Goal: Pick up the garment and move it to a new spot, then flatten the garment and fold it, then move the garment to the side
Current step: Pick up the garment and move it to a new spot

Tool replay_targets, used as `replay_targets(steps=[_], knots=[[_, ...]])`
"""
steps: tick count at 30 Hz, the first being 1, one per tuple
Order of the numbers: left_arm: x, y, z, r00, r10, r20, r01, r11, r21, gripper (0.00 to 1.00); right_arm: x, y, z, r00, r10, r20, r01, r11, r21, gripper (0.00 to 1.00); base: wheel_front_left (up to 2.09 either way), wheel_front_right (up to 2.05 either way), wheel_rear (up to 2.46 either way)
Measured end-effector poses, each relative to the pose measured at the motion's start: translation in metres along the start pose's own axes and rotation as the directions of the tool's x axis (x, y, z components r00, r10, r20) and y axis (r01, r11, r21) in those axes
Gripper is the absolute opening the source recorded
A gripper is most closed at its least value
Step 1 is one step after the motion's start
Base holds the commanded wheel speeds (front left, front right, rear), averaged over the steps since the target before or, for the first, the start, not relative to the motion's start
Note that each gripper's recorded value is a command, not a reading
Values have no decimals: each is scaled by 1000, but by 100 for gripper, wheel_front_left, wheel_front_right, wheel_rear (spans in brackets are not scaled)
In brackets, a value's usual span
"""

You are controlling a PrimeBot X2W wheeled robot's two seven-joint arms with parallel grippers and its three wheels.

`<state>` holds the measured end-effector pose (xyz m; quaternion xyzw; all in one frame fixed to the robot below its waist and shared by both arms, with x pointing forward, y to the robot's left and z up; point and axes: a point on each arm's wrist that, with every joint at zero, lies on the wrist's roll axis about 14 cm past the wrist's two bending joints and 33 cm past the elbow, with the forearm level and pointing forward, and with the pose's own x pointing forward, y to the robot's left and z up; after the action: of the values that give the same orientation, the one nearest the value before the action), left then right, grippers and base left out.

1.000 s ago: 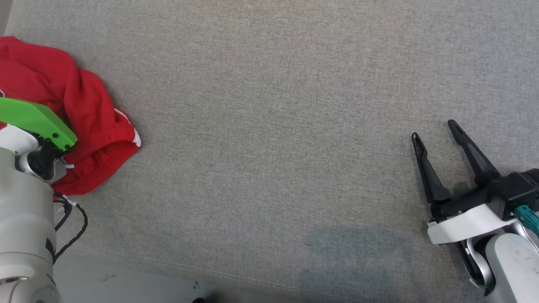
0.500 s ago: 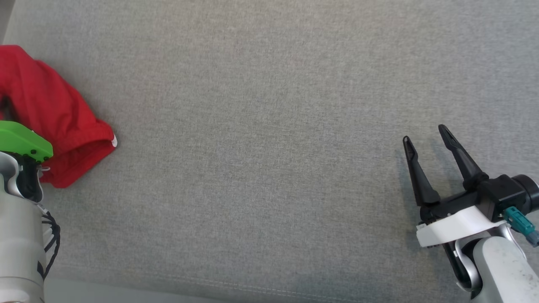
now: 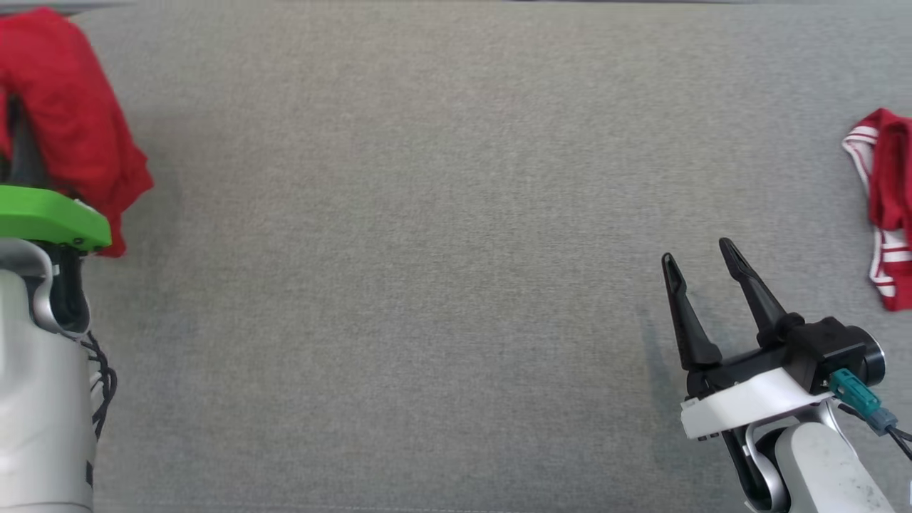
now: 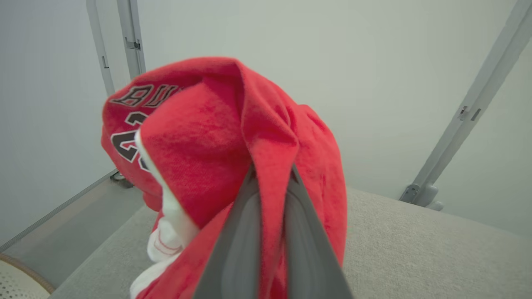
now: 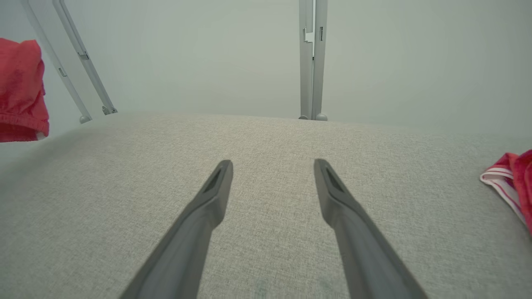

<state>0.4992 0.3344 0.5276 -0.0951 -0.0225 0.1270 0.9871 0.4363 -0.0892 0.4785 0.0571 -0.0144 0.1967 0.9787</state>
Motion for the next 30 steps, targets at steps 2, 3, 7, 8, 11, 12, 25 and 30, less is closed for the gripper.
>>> replay_targets(steps=[2, 3, 7, 8, 11, 12, 25, 30], knots=[[0, -23, 9, 998, -64, 27, 64, 998, 0, 0, -7, -4, 5, 1000, -20, 7, 20, 1000, -5, 100, 0, 0, 0], [0, -34, 12, 995, -95, 32, 95, 995, -2, 0, -11, -6, 7, 999, -31, 10, 31, 999, -7, 100, 0, 0, 0], [-6, -85, 23, 973, -223, 52, 224, 975, -10, 0, -23, -14, 20, 997, -71, 37, 72, 997, -16, 100, 0, 0, 0], [-8, -97, 22, 967, -252, 43, 253, 967, -10, 0, -26, -17, 22, 996, -81, 43, 82, 996, -18, 100, 0, 0, 0], [-17, -135, 16, 942, -336, 15, 336, 942, -19, 0, -36, -28, 31, 990, -127, 61, 129, 991, -24, 100, 0, 0, 0], [-20, -146, 14, 933, -360, 7, 360, 933, -24, 0, -40, -31, 33, 988, -140, 65, 142, 990, -28, 100, 0, 0, 0], [-55, -262, -45, 798, -584, -149, 576, 811, -101, 0, -84, -67, 47, 952, -294, 88, 298, 953, -44, 100, 0, 0, 0], [-69, -282, -93, 736, -622, -268, 612, 780, -129, 0, -87, -72, 41, 944, -321, 72, 324, 945, -37, 100, 0, 0, 0]])
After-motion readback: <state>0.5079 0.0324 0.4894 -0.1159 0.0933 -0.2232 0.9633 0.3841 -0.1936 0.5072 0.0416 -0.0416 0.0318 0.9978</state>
